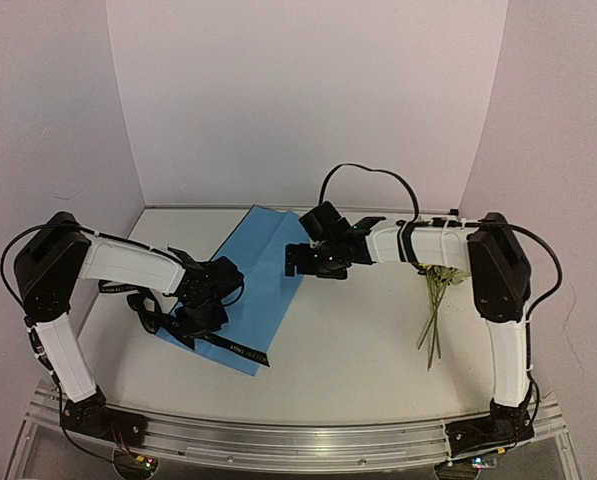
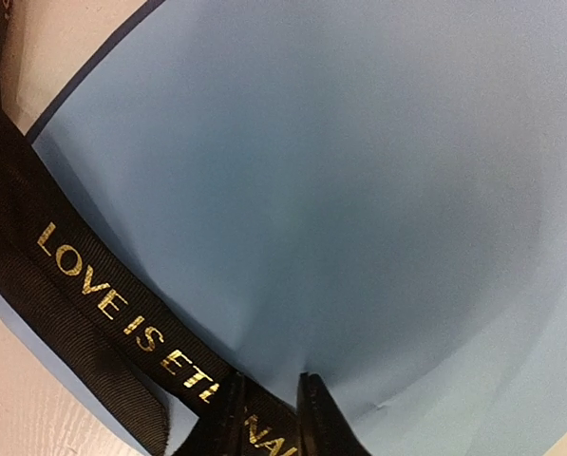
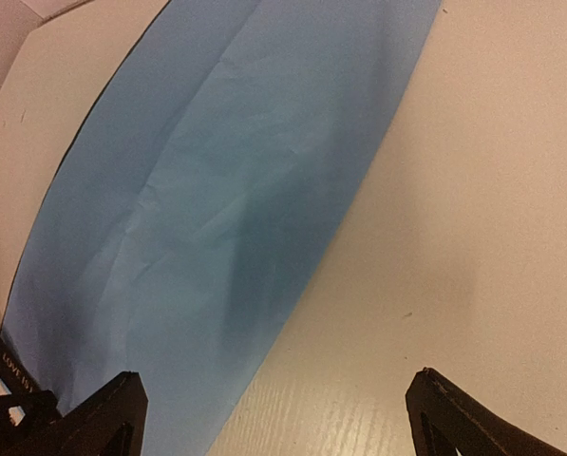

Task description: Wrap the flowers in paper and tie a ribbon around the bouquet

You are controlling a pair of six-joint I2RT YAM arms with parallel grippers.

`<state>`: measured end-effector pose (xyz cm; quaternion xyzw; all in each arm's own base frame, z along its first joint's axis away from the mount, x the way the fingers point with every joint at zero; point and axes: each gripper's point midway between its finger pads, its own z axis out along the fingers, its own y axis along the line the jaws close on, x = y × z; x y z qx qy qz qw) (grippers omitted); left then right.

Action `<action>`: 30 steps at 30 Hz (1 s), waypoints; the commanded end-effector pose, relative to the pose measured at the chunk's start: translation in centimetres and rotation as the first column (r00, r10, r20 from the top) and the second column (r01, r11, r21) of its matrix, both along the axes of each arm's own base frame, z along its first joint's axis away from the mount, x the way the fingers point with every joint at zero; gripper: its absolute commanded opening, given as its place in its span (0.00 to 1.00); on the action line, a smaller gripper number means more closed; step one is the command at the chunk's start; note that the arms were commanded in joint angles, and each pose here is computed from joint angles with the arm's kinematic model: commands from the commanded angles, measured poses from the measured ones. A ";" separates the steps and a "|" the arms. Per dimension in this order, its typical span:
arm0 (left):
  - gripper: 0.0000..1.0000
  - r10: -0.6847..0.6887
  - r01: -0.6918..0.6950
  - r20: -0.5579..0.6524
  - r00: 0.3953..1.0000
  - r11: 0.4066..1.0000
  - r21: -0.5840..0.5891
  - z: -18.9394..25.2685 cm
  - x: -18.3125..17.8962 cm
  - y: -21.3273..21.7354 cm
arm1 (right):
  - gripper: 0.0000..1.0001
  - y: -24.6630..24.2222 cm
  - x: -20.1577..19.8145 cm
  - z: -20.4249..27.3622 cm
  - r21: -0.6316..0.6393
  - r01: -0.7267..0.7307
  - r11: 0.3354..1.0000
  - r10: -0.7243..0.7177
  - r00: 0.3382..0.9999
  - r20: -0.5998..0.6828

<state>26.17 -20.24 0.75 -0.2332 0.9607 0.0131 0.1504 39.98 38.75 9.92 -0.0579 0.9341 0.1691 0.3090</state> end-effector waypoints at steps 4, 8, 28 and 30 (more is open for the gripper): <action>0.06 0.015 -0.017 0.053 0.998 0.999 0.051 2.0 -0.7 2.6 | 0.92 3.4 1.1 -1.9 -0.159 0.010 0.987 -0.002 0.999 0.052; 0.01 0.041 -0.048 0.081 0.996 0.996 0.077 3.0 -0.9 4.6 | 0.82 4.3 1.0 -3.5 -0.230 -0.003 0.973 0.016 0.998 0.054; 0.62 0.029 -0.021 0.188 0.982 0.999 -0.041 4.5 12.3 10.5 | 0.68 3.1 -3.4 -6.9 -0.299 -0.011 0.954 -0.027 0.992 -0.124; 0.64 0.007 0.004 0.190 0.982 0.998 -0.056 4.1 13.5 10.1 | 0.68 3.6 -3.7 -7.0 -0.271 -0.020 0.962 -0.021 0.989 -0.146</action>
